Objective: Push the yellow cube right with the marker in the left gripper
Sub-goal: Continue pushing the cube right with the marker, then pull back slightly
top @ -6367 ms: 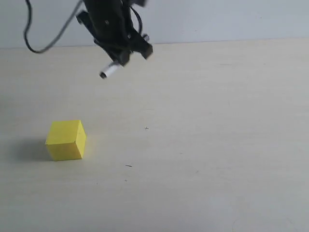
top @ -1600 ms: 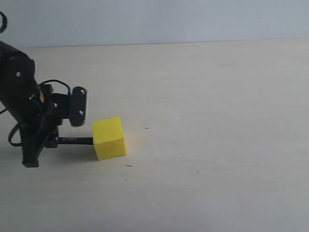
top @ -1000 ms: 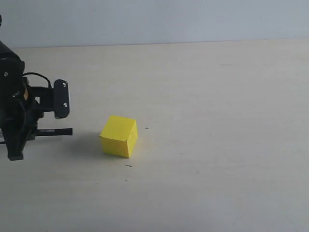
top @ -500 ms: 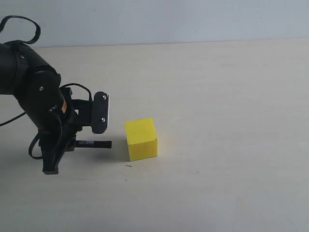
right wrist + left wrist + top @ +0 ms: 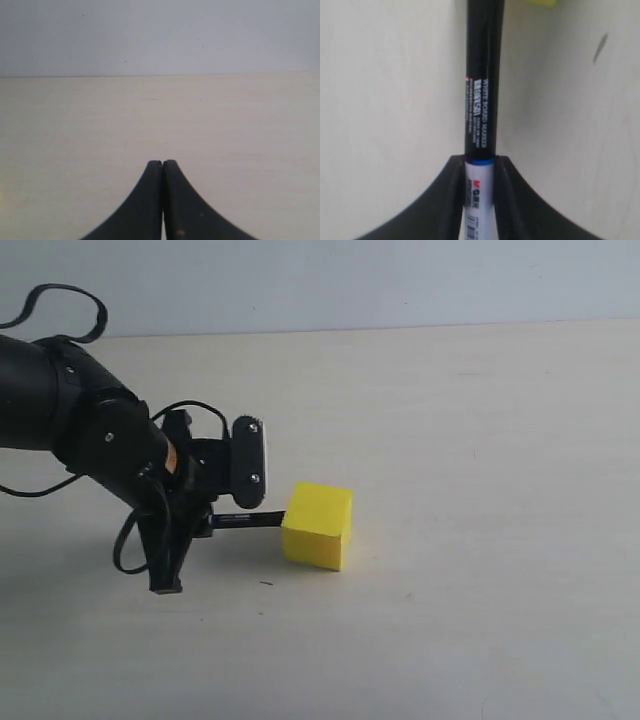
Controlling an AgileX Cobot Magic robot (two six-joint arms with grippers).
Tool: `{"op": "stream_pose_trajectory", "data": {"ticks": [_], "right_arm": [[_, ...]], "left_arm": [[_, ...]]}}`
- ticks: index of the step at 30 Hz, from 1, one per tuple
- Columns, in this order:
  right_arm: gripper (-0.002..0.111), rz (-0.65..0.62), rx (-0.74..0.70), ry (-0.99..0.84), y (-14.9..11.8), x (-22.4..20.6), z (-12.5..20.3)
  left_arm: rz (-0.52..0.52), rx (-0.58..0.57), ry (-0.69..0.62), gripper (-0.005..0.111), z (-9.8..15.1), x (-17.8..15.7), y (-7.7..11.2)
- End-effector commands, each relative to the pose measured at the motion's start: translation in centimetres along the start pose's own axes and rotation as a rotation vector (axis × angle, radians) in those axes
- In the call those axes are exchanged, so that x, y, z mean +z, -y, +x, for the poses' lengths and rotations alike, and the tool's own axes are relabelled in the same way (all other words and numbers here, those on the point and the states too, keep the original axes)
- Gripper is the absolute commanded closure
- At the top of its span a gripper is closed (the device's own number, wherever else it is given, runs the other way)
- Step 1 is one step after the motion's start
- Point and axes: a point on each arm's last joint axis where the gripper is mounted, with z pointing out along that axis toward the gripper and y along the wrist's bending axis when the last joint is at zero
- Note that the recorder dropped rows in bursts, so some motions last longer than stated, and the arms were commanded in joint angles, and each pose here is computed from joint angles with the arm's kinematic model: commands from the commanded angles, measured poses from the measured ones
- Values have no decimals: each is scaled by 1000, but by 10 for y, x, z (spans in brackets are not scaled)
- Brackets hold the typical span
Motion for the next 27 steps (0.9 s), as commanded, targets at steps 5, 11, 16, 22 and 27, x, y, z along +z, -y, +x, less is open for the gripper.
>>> {"op": "stream_pose_trajectory", "data": {"ticks": [5, 11, 16, 22, 27], "right_arm": [[108, -1, -3, 10, 0, 0, 0], [108, -1, -3, 10, 0, 0, 0], [108, -1, -3, 10, 0, 0, 0], [108, -1, -3, 10, 0, 0, 0], [108, -1, -3, 10, 0, 0, 0]], "left_arm": [[92, -39, -100, 107, 19, 2, 2], [53, -98, -71, 107, 28, 3, -9], [27, -55, -13, 107, 8, 3, -2], [19, 55, 58, 107, -30, -1, 23], [36, 34, 17, 107, -23, -1, 21]]}}
